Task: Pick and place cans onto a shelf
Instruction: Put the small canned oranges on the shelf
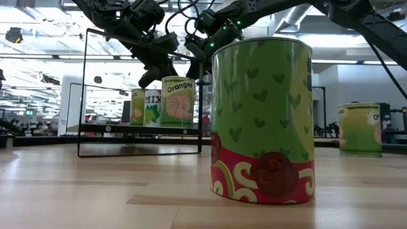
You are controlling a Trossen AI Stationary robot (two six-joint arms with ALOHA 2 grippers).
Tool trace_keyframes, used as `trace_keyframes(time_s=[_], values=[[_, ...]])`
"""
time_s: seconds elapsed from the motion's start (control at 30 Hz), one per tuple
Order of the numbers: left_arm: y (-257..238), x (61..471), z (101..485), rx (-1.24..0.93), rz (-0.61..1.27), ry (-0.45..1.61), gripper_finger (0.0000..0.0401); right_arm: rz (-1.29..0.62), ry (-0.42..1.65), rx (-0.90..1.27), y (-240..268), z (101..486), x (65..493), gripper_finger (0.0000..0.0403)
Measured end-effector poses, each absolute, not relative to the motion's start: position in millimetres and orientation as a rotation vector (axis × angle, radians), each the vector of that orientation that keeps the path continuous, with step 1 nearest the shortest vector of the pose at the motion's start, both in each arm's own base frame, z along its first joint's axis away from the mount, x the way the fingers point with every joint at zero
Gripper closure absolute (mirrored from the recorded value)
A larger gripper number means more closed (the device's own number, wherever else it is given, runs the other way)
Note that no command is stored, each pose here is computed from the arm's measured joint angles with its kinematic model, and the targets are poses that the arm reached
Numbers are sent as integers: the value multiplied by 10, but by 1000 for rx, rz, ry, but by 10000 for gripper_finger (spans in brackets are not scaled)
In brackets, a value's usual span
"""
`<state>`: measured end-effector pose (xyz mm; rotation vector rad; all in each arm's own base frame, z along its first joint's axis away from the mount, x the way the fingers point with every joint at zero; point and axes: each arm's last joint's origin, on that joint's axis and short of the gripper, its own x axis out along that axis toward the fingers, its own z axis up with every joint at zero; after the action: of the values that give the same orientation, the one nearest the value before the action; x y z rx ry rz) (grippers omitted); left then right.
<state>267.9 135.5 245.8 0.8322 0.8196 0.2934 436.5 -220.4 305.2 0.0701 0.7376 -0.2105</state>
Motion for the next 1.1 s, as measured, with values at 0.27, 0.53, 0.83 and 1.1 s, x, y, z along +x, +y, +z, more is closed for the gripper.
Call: trace_keyframes(time_s=[0.27,0.53,0.83,1.1], values=[[1356,2669,2436,835,288,843,401,-210,718,61,-2193,3089,4372,346],[1369,2661,2432,828,312,854,401,-228,702,46,-2192,3155,4351,219],[1376,2655,2449,830,348,860,401,-249,681,4,-2237,3335,4215,200],[1373,2588,2667,782,403,812,401,-231,653,-112,-2158,3695,3982,299]])
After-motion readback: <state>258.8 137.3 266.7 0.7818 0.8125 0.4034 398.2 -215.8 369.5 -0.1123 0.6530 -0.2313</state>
